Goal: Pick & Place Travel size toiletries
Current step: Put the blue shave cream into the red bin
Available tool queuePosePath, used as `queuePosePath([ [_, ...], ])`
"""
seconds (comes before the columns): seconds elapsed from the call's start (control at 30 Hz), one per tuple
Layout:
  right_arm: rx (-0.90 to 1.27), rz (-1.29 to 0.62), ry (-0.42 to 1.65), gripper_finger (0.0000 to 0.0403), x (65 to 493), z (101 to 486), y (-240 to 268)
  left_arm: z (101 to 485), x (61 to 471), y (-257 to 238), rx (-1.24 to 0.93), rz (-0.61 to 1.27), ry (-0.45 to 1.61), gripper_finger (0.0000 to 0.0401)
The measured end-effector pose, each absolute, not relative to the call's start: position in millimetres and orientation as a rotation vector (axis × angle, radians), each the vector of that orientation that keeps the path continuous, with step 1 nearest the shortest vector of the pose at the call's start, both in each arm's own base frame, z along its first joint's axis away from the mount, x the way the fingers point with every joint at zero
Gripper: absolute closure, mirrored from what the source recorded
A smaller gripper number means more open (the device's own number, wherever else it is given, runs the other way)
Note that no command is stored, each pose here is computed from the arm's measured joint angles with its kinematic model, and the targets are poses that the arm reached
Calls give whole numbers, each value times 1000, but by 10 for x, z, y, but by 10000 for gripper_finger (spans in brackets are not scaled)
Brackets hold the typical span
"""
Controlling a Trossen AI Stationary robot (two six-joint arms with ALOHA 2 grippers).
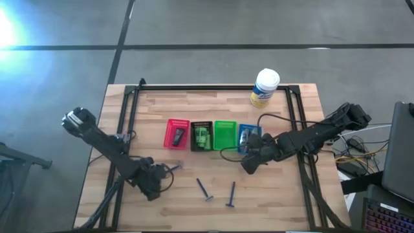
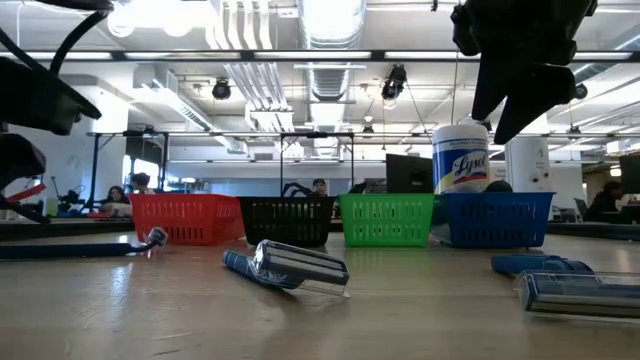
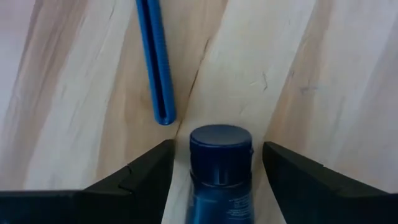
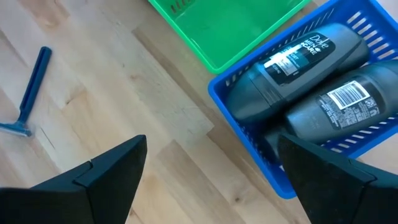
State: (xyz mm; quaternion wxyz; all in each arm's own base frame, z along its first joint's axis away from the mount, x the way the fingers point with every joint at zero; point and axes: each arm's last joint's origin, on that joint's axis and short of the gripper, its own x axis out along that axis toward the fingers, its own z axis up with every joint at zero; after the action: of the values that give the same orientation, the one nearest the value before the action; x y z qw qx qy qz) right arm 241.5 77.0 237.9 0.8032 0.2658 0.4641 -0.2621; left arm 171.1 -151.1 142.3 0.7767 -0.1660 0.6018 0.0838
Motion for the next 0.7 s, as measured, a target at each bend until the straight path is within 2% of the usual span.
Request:
queuePosePath([
  [0.2, 571, -573, 995, 44, 2422, 2371, 738, 1436, 1708, -1502, -393, 235, 1295, 174],
  [0.43, 540, -556, 1002, 59, 2427, 2371, 725, 1554, 1758, -1552, -326, 175, 1323, 276],
  [0.57, 538, -554, 1002, 75, 2426, 2373, 725, 1799, 1838, -1543, -363, 177, 1312, 276],
  [0.7, 549, -561, 999, 88, 2433, 2381, 686, 2187, 2000, -1334, -473, 266, 1136, 276],
])
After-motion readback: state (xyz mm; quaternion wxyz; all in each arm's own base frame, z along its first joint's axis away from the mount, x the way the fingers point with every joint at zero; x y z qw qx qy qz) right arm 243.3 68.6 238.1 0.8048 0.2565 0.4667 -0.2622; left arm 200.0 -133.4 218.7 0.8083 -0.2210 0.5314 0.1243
